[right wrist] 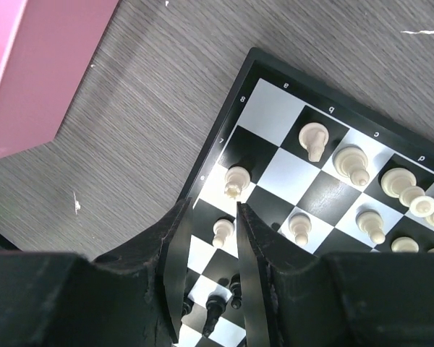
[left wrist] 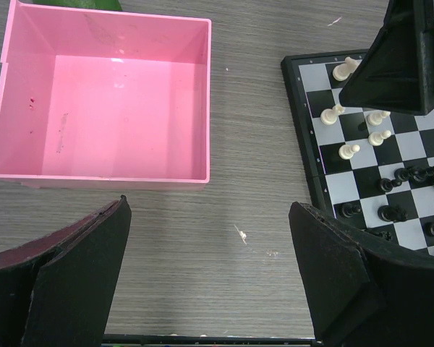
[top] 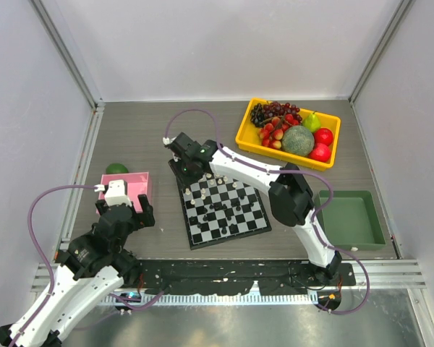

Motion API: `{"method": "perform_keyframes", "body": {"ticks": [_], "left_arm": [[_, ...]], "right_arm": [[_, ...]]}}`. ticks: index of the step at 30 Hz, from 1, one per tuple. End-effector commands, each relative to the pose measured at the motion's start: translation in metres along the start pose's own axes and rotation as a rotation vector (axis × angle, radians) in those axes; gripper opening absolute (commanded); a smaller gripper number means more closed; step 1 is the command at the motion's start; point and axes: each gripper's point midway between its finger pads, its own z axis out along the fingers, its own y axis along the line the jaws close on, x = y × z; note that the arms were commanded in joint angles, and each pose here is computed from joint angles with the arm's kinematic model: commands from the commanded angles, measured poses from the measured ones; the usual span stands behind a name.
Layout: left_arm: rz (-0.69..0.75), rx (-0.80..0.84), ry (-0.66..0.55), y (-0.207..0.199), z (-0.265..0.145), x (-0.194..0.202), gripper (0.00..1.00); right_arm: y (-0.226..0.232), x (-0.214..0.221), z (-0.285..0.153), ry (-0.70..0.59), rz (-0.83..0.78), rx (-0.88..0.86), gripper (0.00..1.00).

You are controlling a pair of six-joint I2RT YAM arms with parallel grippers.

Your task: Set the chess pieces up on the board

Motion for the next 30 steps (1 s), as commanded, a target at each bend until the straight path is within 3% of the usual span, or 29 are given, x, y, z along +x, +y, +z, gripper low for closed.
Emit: {"method": "perform_keyframes", "body": {"ticks": [1, 22, 30], "left_arm": [[-0.032, 0.005, -0.042, -0.003, 0.001, -0.010, 0.99], [-0.034, 0.002, -0.043, -0.002, 0.001, -0.010, 0.99], [-0.031, -0.001, -0.041, -0.002, 0.001, -0.009, 0.99]], "right_arm": [[0.005, -0.004, 0.003, -0.014, 0.010, -0.018, 0.37], [-0.001, 0.006, 0.026, 0.032, 0.004, 0.005, 0.35], [-0.001, 0.001, 0.023, 0.018, 0.002, 0.008, 0.17]]}}
